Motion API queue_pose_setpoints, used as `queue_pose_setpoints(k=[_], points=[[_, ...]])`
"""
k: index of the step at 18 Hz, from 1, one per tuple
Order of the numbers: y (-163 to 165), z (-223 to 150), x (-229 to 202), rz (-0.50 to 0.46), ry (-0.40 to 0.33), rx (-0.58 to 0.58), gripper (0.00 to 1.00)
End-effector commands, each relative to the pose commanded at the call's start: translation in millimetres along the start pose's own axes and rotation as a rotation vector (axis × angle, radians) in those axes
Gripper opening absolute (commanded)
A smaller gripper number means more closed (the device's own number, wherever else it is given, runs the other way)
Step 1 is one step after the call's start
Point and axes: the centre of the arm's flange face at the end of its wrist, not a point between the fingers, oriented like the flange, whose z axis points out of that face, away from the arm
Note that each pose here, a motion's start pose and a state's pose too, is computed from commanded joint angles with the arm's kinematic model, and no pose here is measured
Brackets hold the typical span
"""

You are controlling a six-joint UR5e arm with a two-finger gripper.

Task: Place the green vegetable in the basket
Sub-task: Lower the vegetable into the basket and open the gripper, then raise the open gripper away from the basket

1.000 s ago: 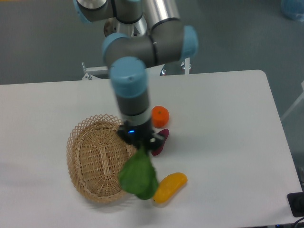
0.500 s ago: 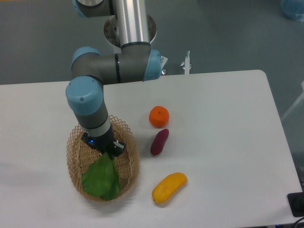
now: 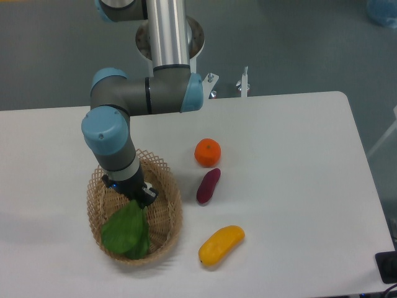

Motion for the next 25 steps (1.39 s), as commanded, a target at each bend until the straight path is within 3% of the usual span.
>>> queue_pose_setpoints(k=[2,3,5,15,23,25], points=[[0.3,-0.8,-0.1,0.001,-0.001,-0.001,0.41],[0.5,-0.8,-0.4,0.005,-0.005,-0.003,0.51],[-0.2,-3.0,-2.7,0.004,-0.021,-0.005,0.98],[-8.5,-36.3,-22.9,-0.017,-0.078,0.037,1.00],[12.7,-98.1,-139.6,-0.171,-0.201,0.076,1.00],[19.1,-113.0,-162.8,-0.143,-0.210,0.066,1.00]])
